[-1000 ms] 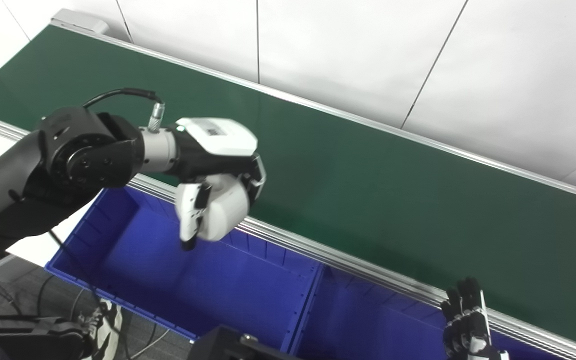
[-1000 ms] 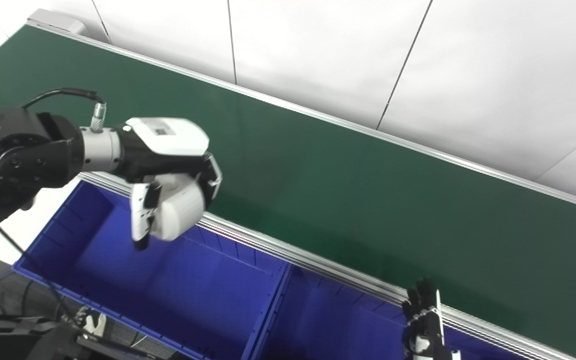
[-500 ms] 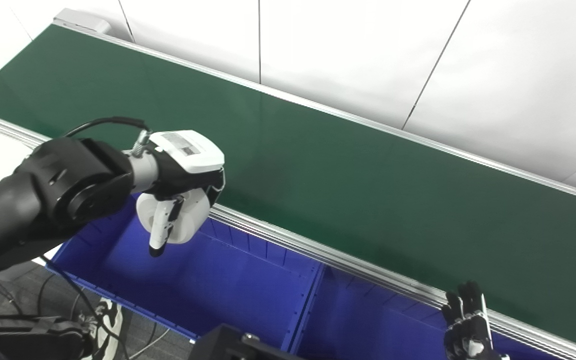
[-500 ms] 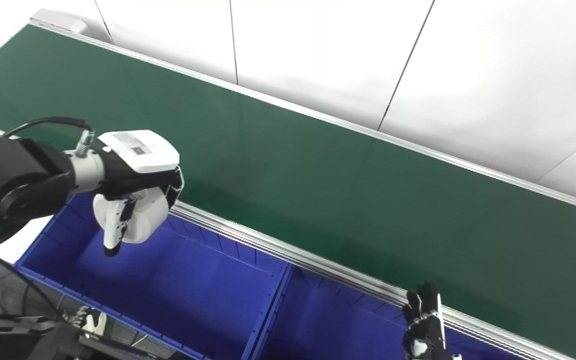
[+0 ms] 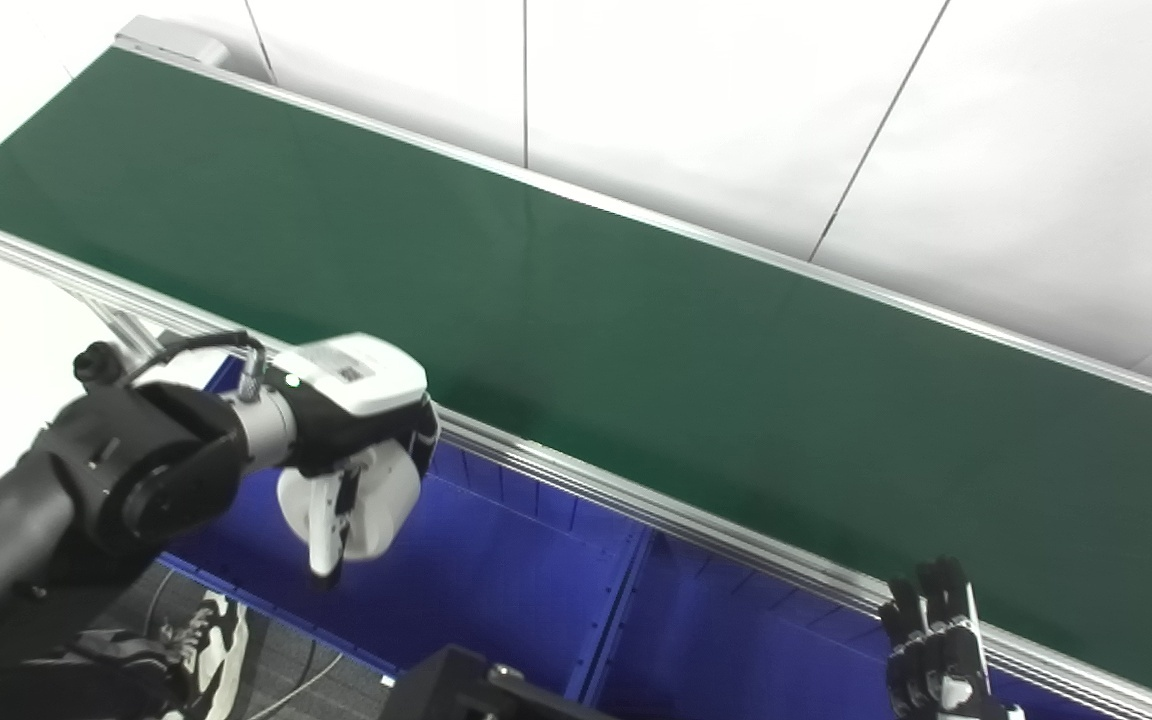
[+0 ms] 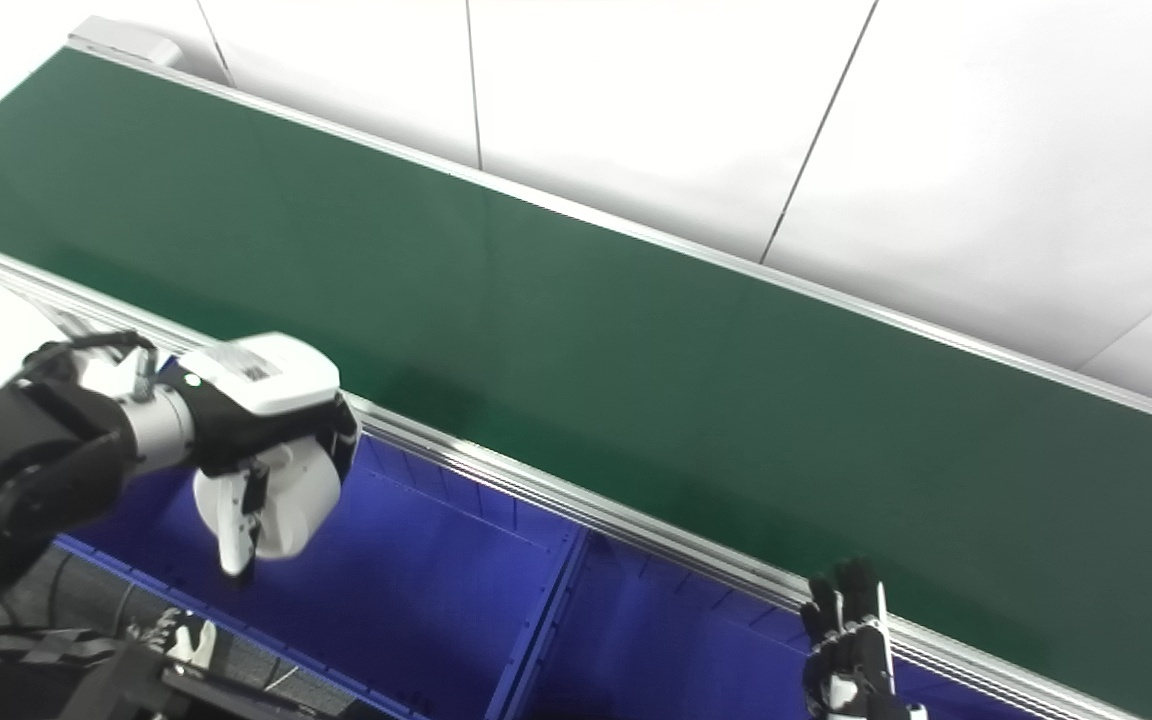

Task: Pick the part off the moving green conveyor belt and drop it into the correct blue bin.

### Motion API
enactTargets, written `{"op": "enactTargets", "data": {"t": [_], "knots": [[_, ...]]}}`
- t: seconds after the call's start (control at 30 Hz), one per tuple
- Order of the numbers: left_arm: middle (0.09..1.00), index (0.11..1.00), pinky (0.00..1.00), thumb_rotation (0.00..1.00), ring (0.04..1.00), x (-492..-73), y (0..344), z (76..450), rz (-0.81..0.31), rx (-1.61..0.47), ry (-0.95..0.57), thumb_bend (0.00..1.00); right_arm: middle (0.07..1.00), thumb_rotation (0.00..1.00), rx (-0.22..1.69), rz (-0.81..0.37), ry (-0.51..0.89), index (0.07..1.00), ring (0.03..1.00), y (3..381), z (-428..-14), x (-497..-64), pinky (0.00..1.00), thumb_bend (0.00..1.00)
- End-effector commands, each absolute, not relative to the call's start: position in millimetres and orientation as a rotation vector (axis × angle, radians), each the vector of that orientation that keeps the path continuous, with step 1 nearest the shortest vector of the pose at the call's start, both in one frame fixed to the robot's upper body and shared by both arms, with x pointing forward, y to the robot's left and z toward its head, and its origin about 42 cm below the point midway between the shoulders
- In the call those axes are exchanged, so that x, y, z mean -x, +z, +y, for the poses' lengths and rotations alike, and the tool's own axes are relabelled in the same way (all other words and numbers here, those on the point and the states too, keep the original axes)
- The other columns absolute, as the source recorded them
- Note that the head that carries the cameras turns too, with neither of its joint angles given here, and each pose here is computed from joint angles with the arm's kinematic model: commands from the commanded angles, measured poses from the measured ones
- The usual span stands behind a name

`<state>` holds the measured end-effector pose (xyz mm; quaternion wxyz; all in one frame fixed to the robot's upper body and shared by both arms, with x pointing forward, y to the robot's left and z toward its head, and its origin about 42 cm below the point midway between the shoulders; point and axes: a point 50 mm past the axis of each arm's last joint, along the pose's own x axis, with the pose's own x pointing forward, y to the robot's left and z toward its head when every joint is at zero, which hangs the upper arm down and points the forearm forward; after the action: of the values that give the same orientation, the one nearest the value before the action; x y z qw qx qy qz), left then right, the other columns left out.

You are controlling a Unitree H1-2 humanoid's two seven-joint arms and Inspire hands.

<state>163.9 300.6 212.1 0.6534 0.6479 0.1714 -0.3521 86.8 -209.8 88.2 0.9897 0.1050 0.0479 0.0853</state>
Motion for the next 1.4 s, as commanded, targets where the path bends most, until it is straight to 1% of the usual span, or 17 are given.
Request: {"op": "enactTargets", "data": {"t": [0.0,0.1,0.13,0.17,0.2,0.27,0.37,0.43,0.57,0.93,1.0,1.03,1.1,1.17,1.27,1.33,1.37], "knots": [[0.477,0.489,0.36,0.00,0.439,-159.3,209.7,302.5,0.354,-1.473,-0.807,0.52,1.000,0.78,-0.198,0.068,0.193,1.000,0.997,95.9,-212.6,-90.7,1.00,0.67],[0.501,0.478,0.41,0.00,0.478,-154.3,202.0,307.0,0.336,-1.435,-0.812,0.52,1.000,0.79,-0.187,0.063,0.187,1.000,0.986,95.9,-215.0,-91.4,1.00,0.66],[0.561,0.489,0.49,0.04,0.541,-153.8,201.5,308.6,0.326,-1.440,-0.812,0.52,1.000,0.79,-0.186,0.063,0.187,1.000,0.985,96.0,-215.4,-91.2,1.00,0.66],[0.574,0.490,0.50,0.04,0.550,-153.5,201.8,309.9,0.322,-1.456,-0.824,0.52,1.000,0.79,-0.186,0.064,0.188,1.000,0.985,96.0,-215.8,-91.0,1.00,0.66],[0.636,0.586,0.57,0.22,0.613,-153.3,202.5,310.4,0.329,-1.476,-0.839,0.69,1.000,0.78,-0.189,0.065,0.189,1.000,0.987,95.9,-216.0,-90.8,1.00,0.66],[0.755,0.732,0.71,0.50,0.745,-153.1,204.5,309.8,0.355,-1.516,-0.861,0.86,1.000,0.78,-0.187,0.069,0.189,1.000,0.991,95.9,-216.3,-90.4,1.00,0.67],[0.829,0.822,0.80,0.67,0.822,-153.0,207.3,309.3,0.357,-1.563,-0.863,0.91,1.000,0.79,-0.174,0.079,0.184,1.000,0.987,96.9,-216.5,-89.9,1.00,0.69],[0.840,0.842,0.82,0.74,0.829,-153.5,210.2,310.3,0.353,-1.586,-0.856,0.93,1.000,0.79,-0.175,0.079,0.179,1.000,0.988,97.2,-216.1,-89.9,1.00,0.68],[0.841,0.860,0.82,0.76,0.829,-154.1,215.8,311.4,0.356,-1.606,-0.843,0.95,1.000,0.79,-0.170,0.080,0.184,1.000,0.985,97.1,-215.5,-89.4,1.00,0.68],[0.809,0.834,0.73,0.73,0.791,-151.0,226.3,313.1,0.238,-1.527,-0.742,0.97,1.000,0.78,-0.197,0.068,0.187,1.000,0.985,94.3,-210.5,-91.1,1.00,0.66],[0.788,0.818,0.68,0.72,0.767,-149.6,230.1,312.3,0.196,-1.456,-0.714,0.97,1.000,0.78,-0.186,0.066,0.187,1.000,0.983,94.5,-208.3,-91.2,1.00,0.66],[0.784,0.814,0.67,0.72,0.762,-148.9,234.5,307.8,0.136,-1.323,-0.702,0.98,1.000,0.79,-0.180,0.069,0.188,1.000,0.981,95.1,-207.0,-91.0,1.00,0.66],[0.794,0.810,0.59,0.67,0.739,-146.7,242.7,297.6,0.044,-0.993,-0.687,0.90,1.000,0.77,-0.180,0.069,0.192,1.000,0.983,96.0,-203.7,-90.4,1.00,0.66],[0.805,0.819,0.59,0.68,0.751,-141.5,245.7,285.4,-0.020,-0.685,-0.683,0.88,1.000,0.75,-0.180,0.061,0.185,1.000,0.980,95.8,-198.8,-90.0,1.00,0.67],[0.844,0.860,0.69,0.75,0.805,-128.7,243.7,263.1,-0.080,-0.310,-0.626,0.94,0.996,0.72,-0.178,0.059,0.176,1.000,0.974,96.3,-187.7,-89.9,1.00,0.70],[0.880,0.899,0.82,0.77,0.856,-121.9,238.9,249.8,-0.109,-0.109,-0.554,0.99,0.990,0.72,-0.158,0.064,0.170,1.000,0.965,97.8,-178.3,-89.8,0.99,0.72],[0.944,0.960,0.93,0.82,0.940,-118.9,233.8,242.4,-0.117,-0.035,-0.510,1.00,0.981,0.73,-0.146,0.068,0.161,0.990,0.953,99.3,-172.6,-89.3,0.97,0.75]]}}
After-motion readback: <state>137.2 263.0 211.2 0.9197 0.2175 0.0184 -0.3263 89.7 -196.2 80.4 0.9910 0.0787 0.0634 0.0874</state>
